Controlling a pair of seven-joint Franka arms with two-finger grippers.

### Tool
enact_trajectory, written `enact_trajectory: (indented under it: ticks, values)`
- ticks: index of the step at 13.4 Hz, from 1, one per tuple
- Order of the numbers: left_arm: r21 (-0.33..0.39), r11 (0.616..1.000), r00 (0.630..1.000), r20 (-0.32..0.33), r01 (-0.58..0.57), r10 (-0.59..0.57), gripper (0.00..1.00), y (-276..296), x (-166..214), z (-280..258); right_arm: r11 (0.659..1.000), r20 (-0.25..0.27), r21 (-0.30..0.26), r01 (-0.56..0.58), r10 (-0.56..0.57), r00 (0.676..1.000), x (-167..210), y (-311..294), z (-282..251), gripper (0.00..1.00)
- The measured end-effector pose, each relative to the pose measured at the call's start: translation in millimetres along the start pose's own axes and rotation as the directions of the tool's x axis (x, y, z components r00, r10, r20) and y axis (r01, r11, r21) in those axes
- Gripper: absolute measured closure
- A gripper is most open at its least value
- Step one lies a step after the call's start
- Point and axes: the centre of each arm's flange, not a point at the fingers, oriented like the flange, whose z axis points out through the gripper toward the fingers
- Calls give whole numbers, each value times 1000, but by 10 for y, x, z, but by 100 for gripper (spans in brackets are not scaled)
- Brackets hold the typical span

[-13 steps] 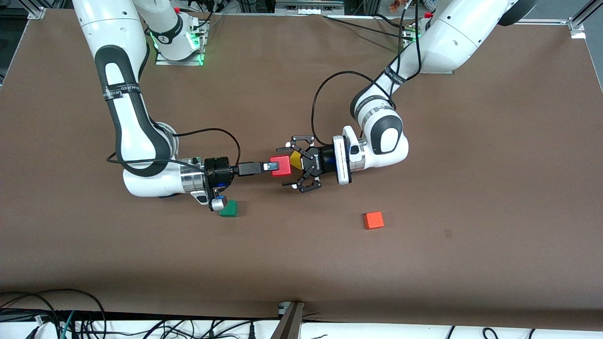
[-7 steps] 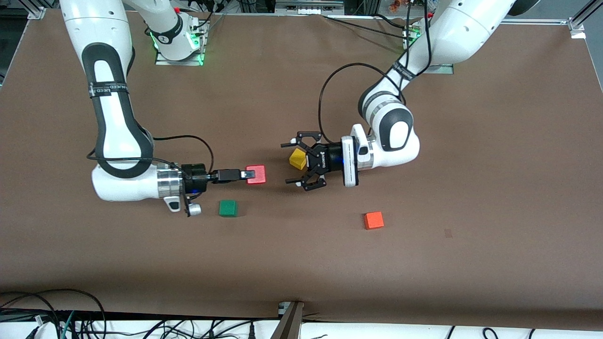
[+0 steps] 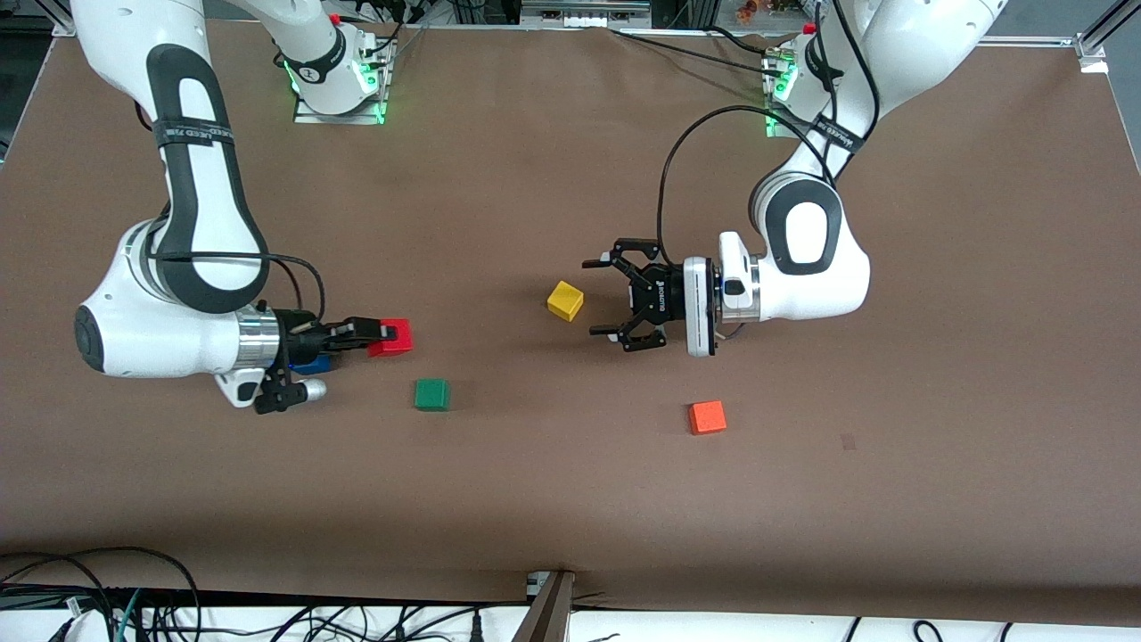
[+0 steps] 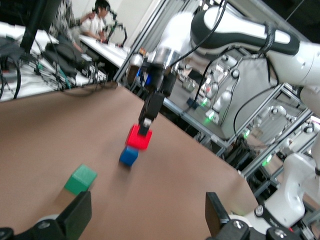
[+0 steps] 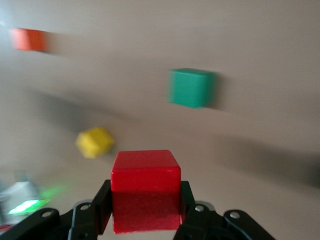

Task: Pass red block to right arm, stack on blue

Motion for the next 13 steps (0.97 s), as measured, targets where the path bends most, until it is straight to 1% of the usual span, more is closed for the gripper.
enact_trajectory:
  ticks: [1, 2, 3, 4, 5, 6, 8, 10, 11, 12, 13]
  values:
    - [7, 1000, 999, 51, 9, -9, 0, 2, -10, -32, 994, 18, -110, 18, -16, 1000, -36, 69, -89, 43]
    - [16, 1000, 995, 94, 20, -21, 0, 8, -5, -64, 978, 35, -208, 22, -15, 999, -65, 123, -156, 43]
    - [17, 999, 991, 133, 30, -32, 0, 27, 10, -97, 958, 44, -287, 26, -13, 999, -79, 172, -204, 43]
    - [15, 999, 983, 176, 40, -42, 0, 54, 26, -137, 937, 41, -349, 26, -12, 999, -74, 232, -229, 43]
    - [17, 999, 973, 224, 49, -52, 0, 76, 49, -212, 917, 32, -397, 23, -11, 999, -69, 309, -227, 43]
    - [21, 998, 959, 275, 67, -70, 0, 99, 85, -321, 903, 21, -431, 9, 0, 1000, -72, 393, -193, 43]
    - [41, 992, 923, 364, 123, -129, 0, 203, 211, -600, 884, 2, -466, -29, 34, 999, -96, 517, -75, 43]
    - [85, 981, 889, 415, 176, -195, 0, 301, 324, -885, 862, -23, -502, -67, 64, 998, -116, 583, 30, 43]
    - [115, 972, 865, 443, 203, -233, 0, 329, 353, -1033, 854, -37, -514, -79, 71, 997, -128, 615, 89, 43]
    - [147, 963, 834, 482, 227, -270, 0, 362, 388, -1173, 849, -47, -521, -84, 70, 996, -141, 639, 155, 43]
    - [186, 952, 794, 525, 244, -307, 0, 398, 438, -1313, 847, -56, -525, -85, 65, 996, -152, 657, 220, 43]
